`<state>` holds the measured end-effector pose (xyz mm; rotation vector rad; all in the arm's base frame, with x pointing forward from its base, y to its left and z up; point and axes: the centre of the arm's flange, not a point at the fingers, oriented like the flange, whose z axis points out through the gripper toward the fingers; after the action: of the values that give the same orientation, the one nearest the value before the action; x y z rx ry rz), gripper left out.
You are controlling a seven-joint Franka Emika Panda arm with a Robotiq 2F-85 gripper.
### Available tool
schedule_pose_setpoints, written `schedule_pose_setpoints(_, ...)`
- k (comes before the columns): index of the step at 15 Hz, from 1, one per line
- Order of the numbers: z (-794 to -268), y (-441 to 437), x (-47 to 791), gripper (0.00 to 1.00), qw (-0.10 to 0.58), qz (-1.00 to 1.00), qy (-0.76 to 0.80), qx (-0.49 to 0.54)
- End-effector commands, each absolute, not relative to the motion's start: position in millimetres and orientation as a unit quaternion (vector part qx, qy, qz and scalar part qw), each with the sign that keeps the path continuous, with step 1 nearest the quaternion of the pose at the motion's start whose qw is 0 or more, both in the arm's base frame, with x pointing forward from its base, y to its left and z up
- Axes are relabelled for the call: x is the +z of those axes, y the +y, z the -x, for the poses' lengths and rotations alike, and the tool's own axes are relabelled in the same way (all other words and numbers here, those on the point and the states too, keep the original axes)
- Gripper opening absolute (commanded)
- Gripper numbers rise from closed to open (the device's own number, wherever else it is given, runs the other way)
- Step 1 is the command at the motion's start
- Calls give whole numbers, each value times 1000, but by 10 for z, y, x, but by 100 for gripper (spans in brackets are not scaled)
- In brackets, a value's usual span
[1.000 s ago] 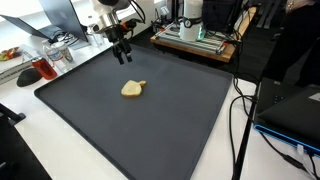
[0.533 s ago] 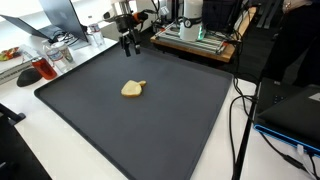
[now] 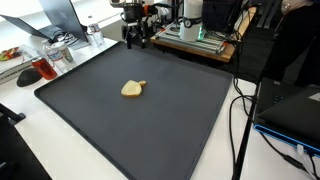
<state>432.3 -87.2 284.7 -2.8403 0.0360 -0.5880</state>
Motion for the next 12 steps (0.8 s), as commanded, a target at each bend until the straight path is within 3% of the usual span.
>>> schedule_pose_setpoints(1,-4224,-605,3040,100,66,976,-20,-208)
schedule_pose_setpoints(6,-4292,-332,3045,100,17,980,-74,-184)
schedule_pose_setpoints(12,-4310,-417,2862,100,37,978,-67,-193)
